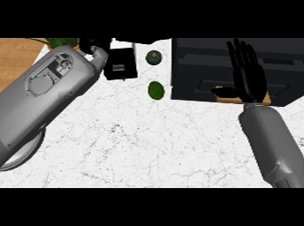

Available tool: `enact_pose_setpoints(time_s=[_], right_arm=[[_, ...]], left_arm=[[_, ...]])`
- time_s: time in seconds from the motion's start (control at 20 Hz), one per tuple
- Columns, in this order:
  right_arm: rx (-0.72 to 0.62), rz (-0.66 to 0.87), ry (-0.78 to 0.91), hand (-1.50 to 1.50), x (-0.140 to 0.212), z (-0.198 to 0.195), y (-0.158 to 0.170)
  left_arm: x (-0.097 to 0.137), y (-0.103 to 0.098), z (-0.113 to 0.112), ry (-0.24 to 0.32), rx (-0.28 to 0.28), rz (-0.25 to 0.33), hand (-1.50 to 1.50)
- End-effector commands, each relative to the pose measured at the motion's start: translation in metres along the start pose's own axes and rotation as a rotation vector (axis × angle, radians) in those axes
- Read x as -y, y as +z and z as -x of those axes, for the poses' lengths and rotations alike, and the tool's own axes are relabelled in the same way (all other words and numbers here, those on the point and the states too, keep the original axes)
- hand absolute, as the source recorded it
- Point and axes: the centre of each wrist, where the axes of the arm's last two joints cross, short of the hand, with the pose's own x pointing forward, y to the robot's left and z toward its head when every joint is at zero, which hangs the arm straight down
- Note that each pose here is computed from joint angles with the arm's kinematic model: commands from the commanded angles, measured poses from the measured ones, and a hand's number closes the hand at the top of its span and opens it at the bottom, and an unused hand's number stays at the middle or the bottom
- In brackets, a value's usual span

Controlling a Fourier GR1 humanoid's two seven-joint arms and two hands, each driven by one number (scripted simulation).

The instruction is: Pick up the can, place it into the drawer and close the drawer

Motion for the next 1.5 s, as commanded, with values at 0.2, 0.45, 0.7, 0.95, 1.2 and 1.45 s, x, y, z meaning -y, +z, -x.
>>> enact_pose_setpoints(time_s=[0.2, 0.45, 0.7, 0.95, 1.2, 1.45], right_arm=[[-0.043, -0.009, -0.015, -1.5, -0.012, -0.016, -0.034], [-0.039, 0.024, -0.002, -1.5, -0.011, -0.027, -0.052], [-0.065, 0.047, -0.005, -1.5, 0.003, -0.023, -0.071], [-0.046, 0.046, -0.017, -1.5, 0.017, -0.037, -0.092], [-0.038, 0.025, -0.049, -1.5, 0.027, -0.033, -0.103], [-0.024, 0.077, -0.241, -1.5, 0.015, -0.052, -0.096]], left_arm=[[-0.023, 0.022, 0.013, 0.002, -0.02, 0.03, -1.5], [-0.023, 0.031, 0.028, -0.011, -0.018, 0.013, -1.5], [-0.035, 0.036, 0.042, -0.012, -0.022, 0.014, -1.5], [-0.034, 0.044, 0.046, -0.009, -0.018, 0.041, -1.5], [-0.044, 0.052, 0.05, -0.036, -0.012, 0.047, -1.5], [-0.052, 0.052, 0.057, -0.02, 0.006, 0.025, -1.5]])
